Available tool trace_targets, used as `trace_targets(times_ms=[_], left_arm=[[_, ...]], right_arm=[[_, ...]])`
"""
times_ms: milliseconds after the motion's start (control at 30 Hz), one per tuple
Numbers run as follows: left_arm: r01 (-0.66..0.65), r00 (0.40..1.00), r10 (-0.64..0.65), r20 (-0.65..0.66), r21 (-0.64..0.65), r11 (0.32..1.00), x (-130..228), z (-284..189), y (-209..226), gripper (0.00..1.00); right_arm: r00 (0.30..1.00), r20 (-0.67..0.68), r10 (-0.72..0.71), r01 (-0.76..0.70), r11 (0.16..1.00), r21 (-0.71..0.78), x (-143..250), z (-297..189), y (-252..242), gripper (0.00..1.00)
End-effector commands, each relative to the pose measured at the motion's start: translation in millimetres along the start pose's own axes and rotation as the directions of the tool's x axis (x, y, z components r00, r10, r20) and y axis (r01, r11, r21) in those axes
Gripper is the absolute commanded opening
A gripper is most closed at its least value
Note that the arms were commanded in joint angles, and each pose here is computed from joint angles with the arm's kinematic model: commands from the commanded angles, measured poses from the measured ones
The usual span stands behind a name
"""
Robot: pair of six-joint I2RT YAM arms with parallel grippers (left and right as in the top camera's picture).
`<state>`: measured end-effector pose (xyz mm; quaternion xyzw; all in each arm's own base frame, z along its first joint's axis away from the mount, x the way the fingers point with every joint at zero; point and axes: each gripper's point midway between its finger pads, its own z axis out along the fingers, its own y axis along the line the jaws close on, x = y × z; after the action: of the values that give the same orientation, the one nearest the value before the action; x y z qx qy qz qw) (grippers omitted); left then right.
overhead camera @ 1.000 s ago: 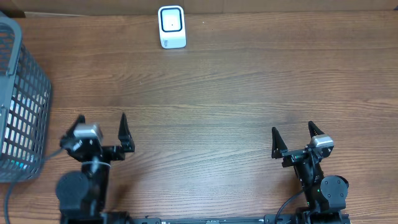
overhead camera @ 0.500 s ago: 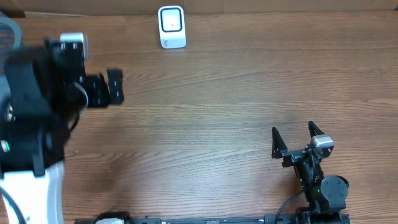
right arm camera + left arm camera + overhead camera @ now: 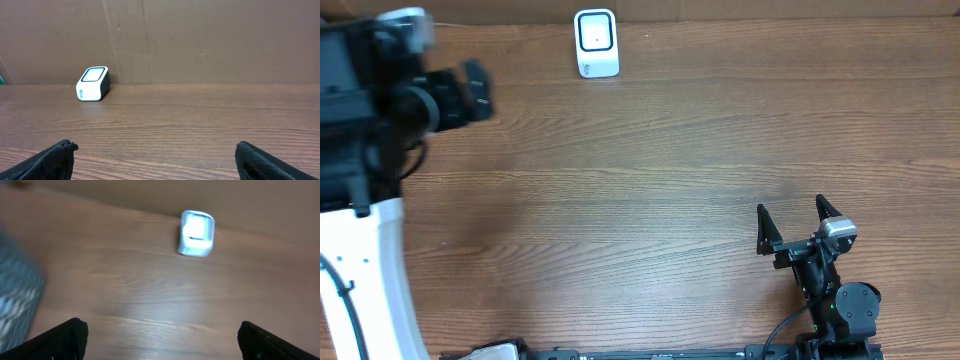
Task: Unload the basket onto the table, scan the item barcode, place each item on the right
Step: 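Move the left gripper over the grey basket and reach inside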
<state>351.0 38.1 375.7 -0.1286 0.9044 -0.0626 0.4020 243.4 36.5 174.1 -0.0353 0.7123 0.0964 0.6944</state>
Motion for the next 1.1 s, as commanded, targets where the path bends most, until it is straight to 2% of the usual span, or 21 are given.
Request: trace_targets(times_ms=[0,133,233,300,467,667,867,1067], left_arm=[[0.277,0.960,-0.268,0.081,-0.132,0.952,-12.3,-17.8,64.4,1.00],[0.508,0.861,-0.473,0.186,-0.277,0.816,-3.5,-45.8,149.5,1.00],[0.619,0.785,-0.559,0.266,-0.346,0.705,7.9,-67.2,200.0,1.00],[0.671,0.740,-0.602,0.299,-0.377,0.638,17.0,-75.2,226.3,0.96],[0.712,0.690,-0.661,0.296,-0.446,0.543,37.1,-66.7,269.7,0.96],[0.654,0.714,-0.672,0.196,-0.528,0.542,65.2,-44.6,317.4,0.97],[0.654,0.682,-0.715,0.154,-0.565,0.502,97.1,-30.0,358.8,1.00],[0.613,0.698,-0.711,0.088,-0.587,0.529,119.9,-1.7,385.8,1.00]], right_arm=[[1.000,0.003,0.005,-0.005,1.000,-0.003,2.0,0.1,0.1,1.00],[1.000,0.003,0.005,-0.005,1.000,-0.003,2.0,0.1,0.1,1.00],[1.000,0.003,0.005,-0.005,1.000,-0.003,2.0,0.1,0.1,1.00],[1.000,0.003,0.005,-0.005,1.000,-0.003,2.0,0.1,0.1,1.00],[1.000,0.003,0.005,-0.005,1.000,-0.003,2.0,0.1,0.1,1.00],[1.000,0.003,0.005,-0.005,1.000,-0.003,2.0,0.1,0.1,1.00],[1.000,0.003,0.005,-0.005,1.000,-0.003,2.0,0.1,0.1,1.00],[1.000,0.003,0.005,-0.005,1.000,-0.003,2.0,0.1,0.1,1.00]])
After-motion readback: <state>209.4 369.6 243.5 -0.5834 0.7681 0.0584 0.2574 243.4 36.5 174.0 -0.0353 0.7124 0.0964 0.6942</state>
